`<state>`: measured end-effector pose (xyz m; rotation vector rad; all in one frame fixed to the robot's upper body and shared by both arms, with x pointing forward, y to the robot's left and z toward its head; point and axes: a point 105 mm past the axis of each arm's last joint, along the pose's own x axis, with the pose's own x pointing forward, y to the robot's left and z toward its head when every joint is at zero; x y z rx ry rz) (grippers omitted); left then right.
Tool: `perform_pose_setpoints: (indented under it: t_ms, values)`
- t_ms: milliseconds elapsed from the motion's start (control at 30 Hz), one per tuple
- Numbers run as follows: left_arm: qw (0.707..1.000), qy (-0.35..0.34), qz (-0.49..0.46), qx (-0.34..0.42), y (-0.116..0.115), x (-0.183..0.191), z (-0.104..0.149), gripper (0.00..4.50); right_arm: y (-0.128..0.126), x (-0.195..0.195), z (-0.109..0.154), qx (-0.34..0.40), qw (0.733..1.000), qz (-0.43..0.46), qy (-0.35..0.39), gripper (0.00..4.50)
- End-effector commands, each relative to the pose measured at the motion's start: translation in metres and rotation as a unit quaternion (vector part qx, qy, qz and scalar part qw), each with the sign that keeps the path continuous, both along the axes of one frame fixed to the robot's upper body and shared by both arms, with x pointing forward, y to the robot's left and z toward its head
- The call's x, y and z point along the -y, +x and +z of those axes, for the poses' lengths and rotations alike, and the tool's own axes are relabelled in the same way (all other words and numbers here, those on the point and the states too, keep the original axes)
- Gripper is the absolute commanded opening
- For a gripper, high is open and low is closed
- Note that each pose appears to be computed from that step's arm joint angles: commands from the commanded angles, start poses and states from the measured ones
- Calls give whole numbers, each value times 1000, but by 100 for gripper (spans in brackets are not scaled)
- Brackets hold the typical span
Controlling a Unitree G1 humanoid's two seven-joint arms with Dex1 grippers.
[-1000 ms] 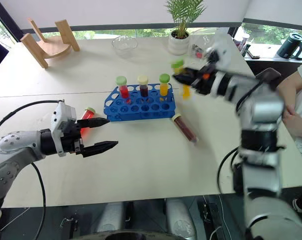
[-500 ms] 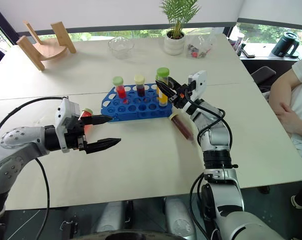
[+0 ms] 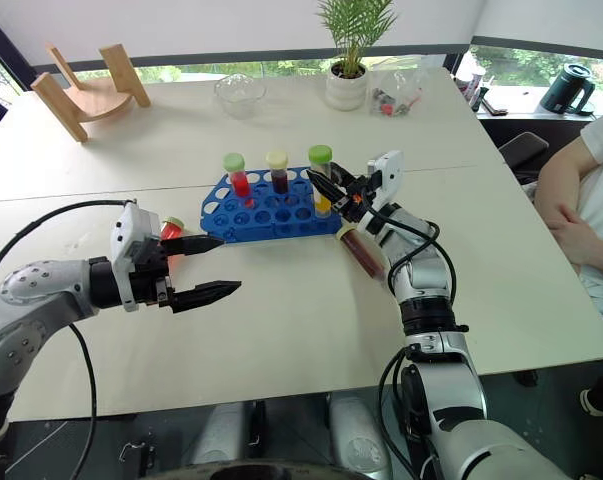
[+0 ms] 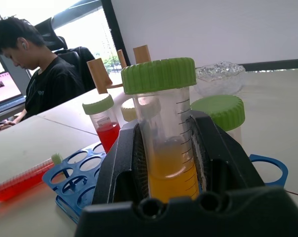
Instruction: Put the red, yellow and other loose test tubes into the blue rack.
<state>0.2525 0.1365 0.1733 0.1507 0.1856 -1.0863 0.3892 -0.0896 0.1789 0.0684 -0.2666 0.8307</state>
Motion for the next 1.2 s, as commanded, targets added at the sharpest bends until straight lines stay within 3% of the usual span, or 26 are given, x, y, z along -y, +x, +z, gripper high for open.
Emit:
perform_pose_setpoints:
  t_ms: [33, 333, 467, 567, 600, 733, 833, 900, 967, 1200]
  values:
    - [1000, 3, -3, 19, -4, 0, 9, 450, -1, -8, 6, 16, 1000, 7, 0, 82]
    - [1000, 4, -3, 17, -5, 2, 8, 450, 4, -5, -11, 11, 1000, -8, -15, 82]
    - [1000, 4, -4, 17, -5, 3, 8, 450, 2, 0, -17, 8, 999, -16, -39, 269]
    - [1000, 1, -4, 18, -4, 5, 8, 450, -5, 17, -21, 1, 993, -30, -112, 427]
    - [1000, 1, -4, 18, -4, 5, 8, 450, -8, 22, -21, -1, 991, -33, -133, 445]
    - [1000, -3, -6, 14, -4, 9, 3, 450, -26, 51, -8, -40, 967, -22, -250, 445]
    - [1000, -6, -13, 7, -6, 12, -1, 450, -44, 71, 8, -159, 934, 3, -321, 445]
    - [1000, -7, -16, 6, -5, 13, -3, 450, -54, 79, 6, -250, 900, 4, -358, 445]
    - [1000, -8, -16, 6, -4, 14, -5, 450, -62, 79, 2, -294, 873, 18, -388, 445]
    - [1000, -13, -17, 15, -1, 19, -7, 450, -49, 72, -24, -350, 837, -4, -420, 445]
